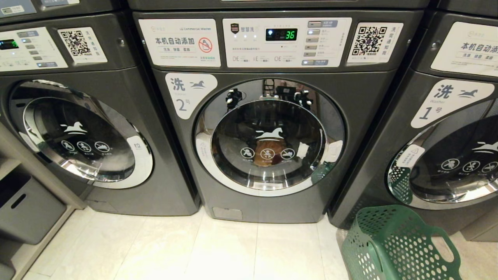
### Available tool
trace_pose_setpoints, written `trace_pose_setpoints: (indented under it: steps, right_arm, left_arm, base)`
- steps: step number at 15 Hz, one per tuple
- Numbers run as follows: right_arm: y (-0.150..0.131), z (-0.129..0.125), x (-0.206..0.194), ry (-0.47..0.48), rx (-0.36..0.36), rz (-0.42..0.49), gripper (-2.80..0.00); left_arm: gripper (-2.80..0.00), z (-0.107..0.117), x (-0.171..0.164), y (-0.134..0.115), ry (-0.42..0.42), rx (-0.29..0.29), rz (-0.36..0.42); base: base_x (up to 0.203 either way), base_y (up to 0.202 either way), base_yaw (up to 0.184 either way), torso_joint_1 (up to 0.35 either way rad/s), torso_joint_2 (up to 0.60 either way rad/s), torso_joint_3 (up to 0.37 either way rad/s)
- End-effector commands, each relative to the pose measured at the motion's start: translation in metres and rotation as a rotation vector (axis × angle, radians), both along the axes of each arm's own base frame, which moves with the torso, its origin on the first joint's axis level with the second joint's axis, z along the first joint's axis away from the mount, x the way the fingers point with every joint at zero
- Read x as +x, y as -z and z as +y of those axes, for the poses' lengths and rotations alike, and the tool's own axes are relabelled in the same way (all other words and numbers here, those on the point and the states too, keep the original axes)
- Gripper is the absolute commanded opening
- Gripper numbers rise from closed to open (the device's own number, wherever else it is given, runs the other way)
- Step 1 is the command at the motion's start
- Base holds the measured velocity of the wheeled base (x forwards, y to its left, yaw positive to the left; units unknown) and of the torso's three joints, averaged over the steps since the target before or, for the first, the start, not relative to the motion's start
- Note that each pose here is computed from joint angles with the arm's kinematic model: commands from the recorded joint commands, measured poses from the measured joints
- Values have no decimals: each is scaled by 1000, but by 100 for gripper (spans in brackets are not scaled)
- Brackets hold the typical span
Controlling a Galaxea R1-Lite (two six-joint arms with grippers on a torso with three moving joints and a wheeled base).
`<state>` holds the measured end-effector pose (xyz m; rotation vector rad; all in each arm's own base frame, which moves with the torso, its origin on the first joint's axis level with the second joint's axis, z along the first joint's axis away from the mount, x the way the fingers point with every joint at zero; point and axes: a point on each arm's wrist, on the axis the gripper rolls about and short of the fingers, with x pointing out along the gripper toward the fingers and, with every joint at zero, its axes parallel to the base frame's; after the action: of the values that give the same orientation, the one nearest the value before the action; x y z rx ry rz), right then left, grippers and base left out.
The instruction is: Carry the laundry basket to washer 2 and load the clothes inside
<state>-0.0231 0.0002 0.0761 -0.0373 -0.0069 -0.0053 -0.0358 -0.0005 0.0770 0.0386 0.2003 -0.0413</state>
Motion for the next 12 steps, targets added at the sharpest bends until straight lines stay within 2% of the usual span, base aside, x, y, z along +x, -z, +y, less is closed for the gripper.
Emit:
trace_pose_setpoints:
  steps: [1,4,5,6,8,9,10,12]
  right_arm:
    - [1,0,0,6,20,8,-280]
    - [1,0,0,3,13,8,-280]
    - [1,0,0,4,13,8,-280]
    - [1,0,0,6,13,8,-280]
    - [1,0,0,4,4,9,-280]
    - [1,0,0,5,14,8,-280]
    - [1,0,0,6,17,8,-280]
    - [1,0,0,3,12,8,-280]
  left_arm:
    - [-280,0,0,0,1,0,1]
    - [-280,0,0,0,2,0,0]
    - [-280,0,2,-1,1,0,-28]
    - [-280,0,5,-1,-2,1,-73]
    - [-280,0,12,-3,-14,-2,-216]
    - [-280,0,12,-5,-18,-8,-247]
    - [-280,0,13,0,-23,-20,-210]
    - [-280,1,13,1,-32,-36,-203]
  base:
    - [0,0,0,0,0,0]
    - [0,0,0,0,0,0]
    - [0,0,0,0,0,0]
    - [0,0,0,0,0,0]
    - [0,0,0,0,0,0]
    - [0,0,0,0,0,0]
    - [0,0,0,0,0,0]
    - [0,0,0,0,0,0]
